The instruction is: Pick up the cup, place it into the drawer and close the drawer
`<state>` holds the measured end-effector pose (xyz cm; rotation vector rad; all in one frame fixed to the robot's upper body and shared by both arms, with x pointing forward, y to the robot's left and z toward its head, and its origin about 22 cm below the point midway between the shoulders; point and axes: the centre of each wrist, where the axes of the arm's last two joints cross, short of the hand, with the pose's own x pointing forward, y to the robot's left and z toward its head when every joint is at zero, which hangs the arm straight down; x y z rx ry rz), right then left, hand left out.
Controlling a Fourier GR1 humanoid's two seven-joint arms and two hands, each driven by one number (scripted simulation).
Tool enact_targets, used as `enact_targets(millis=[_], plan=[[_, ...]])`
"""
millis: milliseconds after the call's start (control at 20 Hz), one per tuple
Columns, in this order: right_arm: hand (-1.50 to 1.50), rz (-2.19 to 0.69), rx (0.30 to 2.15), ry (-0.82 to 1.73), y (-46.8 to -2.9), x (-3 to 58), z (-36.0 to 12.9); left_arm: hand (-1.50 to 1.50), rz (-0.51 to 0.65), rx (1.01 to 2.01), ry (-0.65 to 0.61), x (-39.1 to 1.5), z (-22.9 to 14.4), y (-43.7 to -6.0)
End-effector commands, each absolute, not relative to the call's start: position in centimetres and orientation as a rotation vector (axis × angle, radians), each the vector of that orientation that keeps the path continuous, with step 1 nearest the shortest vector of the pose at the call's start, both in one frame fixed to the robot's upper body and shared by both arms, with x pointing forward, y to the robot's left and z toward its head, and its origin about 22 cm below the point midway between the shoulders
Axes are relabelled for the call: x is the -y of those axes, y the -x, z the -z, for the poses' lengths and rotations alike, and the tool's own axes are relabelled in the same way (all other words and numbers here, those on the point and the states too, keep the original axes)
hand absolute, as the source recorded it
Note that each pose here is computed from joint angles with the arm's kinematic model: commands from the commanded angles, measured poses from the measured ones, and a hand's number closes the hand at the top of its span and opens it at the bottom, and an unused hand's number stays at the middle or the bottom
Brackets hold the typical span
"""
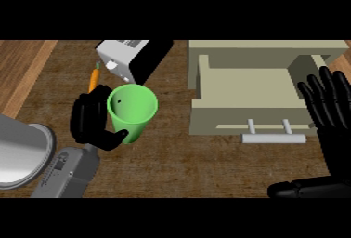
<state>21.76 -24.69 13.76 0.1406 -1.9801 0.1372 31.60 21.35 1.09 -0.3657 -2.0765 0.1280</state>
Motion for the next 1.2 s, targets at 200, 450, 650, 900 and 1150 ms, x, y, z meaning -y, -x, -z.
enact_targets(millis=[200,450,650,900,1150], plan=[[-1.50,-0.114,1.997,-0.126,-22.6,24.7,-14.7,1.50,-0.084,2.106,0.389,-17.3,-9.4,-34.1],[-1.50,-0.160,1.983,-0.109,-22.4,24.5,-12.8,1.50,-0.056,2.113,0.387,-14.2,-12.1,-34.3],[-1.50,-0.146,1.999,-0.155,-21.8,24.0,-14.6,1.50,-0.009,2.111,0.341,-11.7,-15.6,-37.8],[-1.50,-0.143,1.987,-0.139,-22.9,23.9,-13.7,1.50,0.028,2.097,0.325,-9.4,-18.4,-38.3],[-1.50,-0.143,2.000,-0.118,-22.9,24.9,-13.6,1.50,0.069,2.051,0.299,-7.0,-18.9,-40.4]])
